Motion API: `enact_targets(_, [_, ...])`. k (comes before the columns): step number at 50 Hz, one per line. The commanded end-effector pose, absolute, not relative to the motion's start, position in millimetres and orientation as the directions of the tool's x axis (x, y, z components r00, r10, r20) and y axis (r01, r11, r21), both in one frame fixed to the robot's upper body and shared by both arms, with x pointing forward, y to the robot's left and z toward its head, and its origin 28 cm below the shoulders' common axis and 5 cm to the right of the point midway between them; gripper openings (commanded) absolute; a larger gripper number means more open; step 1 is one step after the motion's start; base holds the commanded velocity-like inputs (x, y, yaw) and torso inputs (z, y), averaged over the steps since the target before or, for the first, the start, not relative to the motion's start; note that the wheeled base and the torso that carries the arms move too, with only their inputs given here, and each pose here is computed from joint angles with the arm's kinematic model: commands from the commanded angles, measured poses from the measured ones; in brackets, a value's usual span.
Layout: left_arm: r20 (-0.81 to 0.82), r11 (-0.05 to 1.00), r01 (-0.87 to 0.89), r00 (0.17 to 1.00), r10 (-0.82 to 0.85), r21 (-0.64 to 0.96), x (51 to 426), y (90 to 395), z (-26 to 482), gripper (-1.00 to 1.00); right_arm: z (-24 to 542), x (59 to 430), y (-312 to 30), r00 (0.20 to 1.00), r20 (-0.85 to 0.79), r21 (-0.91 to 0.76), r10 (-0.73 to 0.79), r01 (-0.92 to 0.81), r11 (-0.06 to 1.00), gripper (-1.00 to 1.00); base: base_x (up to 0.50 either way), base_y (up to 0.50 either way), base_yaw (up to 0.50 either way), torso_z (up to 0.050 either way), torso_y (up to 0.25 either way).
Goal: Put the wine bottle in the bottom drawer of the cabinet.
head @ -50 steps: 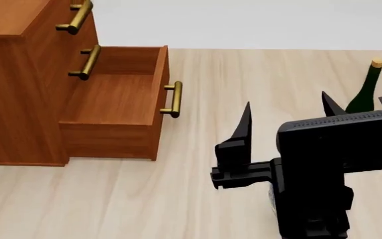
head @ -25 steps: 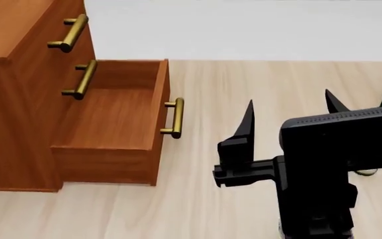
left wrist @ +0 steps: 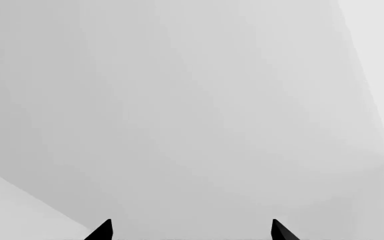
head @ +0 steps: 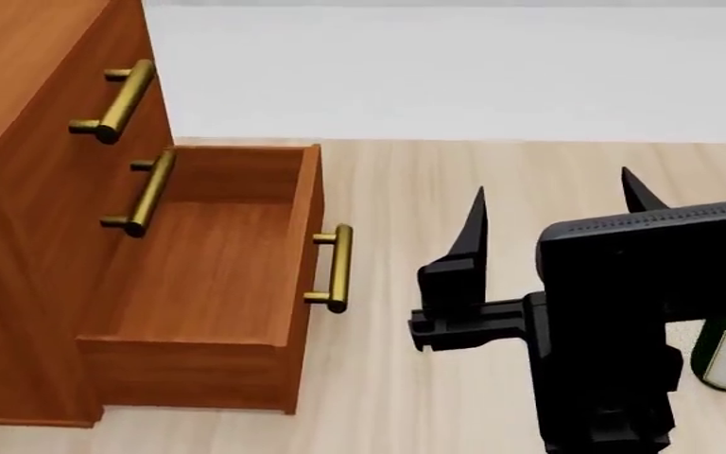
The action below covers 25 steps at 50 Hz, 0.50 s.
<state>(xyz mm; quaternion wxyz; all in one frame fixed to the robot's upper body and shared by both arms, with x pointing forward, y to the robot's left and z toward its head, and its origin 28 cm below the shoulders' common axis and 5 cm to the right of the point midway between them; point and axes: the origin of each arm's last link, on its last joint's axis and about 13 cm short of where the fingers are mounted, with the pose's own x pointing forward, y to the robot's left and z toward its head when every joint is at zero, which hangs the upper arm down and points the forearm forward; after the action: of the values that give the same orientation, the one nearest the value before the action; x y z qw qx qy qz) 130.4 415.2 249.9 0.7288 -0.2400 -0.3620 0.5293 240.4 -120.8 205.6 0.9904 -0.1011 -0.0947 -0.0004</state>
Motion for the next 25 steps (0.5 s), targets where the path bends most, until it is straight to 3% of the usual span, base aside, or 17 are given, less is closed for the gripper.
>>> enact_targets(1, [0.274,0.326,-0.594,0.18,0.945,-0.735,129.9,415.2,249.4,1.0,204.8,240.4,-121.2,0.983,0.185,-0.205,0.016,0.023,0.979,1.0,0.25,0.02,0.0,0.0,0.0])
enact_targets(25, [0.268,0.304,-0.583,0.15,0.952,-0.753,126.3,416.4,250.2,1.0,211.7,237.0,-122.4,0.981,0.194,-0.213,0.014,0.029,0.977,1.0,0.27,0.02,0.0,0.0,0.001])
